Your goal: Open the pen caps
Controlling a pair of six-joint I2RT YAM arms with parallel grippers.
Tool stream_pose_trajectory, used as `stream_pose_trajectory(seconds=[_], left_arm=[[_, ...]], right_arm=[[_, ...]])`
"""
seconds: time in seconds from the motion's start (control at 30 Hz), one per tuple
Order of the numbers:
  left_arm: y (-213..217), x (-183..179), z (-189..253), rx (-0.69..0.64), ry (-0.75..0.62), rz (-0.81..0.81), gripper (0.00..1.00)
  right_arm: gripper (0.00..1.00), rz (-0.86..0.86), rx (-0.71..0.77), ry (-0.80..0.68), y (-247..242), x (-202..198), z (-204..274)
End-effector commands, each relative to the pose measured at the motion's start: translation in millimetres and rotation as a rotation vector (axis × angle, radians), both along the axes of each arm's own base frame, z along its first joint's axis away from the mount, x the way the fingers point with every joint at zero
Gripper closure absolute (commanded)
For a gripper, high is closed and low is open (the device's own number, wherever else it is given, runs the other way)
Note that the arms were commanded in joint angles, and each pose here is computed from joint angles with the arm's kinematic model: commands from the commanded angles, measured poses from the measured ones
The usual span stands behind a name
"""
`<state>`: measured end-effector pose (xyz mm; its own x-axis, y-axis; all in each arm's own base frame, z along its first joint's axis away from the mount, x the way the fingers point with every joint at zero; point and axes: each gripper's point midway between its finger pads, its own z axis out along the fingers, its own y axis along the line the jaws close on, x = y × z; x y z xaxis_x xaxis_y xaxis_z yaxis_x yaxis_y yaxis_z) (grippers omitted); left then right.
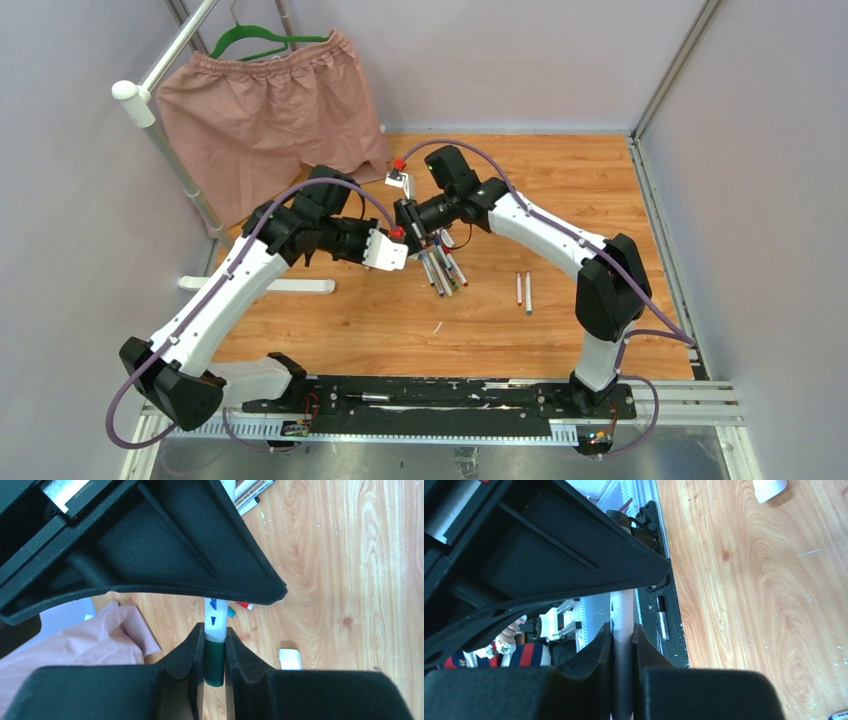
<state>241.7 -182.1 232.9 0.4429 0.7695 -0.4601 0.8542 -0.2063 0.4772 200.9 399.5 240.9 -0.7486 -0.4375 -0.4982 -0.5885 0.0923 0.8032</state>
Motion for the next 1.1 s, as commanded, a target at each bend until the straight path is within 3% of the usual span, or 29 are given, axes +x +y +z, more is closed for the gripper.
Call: stream_pose_trajectory(seconds=[0.0, 0.1, 0.2, 0.77, 0.9, 1.07], left_arm=[[-4, -9, 14, -0.059, 0.004, -0.001, 0.98], [-4, -15, 14, -0.077, 0.019, 0.003, 0.66], [-5, -20, 14, -0.092, 0.027, -0.007, 0.53], [6, -20, -4, -0.03, 0.028, 0.014, 0.55], [9, -14, -10, 0.003, 0.031, 0.034, 0.61], [0, -13, -1, -0.04, 0.048, 0.033, 0.8]], right_arm=[[1.0, 0.032, 0.041, 0.013, 2, -6, 1], [1.0, 0.047, 0.082, 0.004, -5, -7, 2], [1.0, 0.06, 0.096, 0.015, -9, -9, -1], [1.0, 0.058, 0.113, -0.002, -8, -8, 7], [1.0, 0.057, 0.113, 0.0, -9, -9, 8], [1.0, 0.046, 0.105, 0.008, -6, -6, 7]])
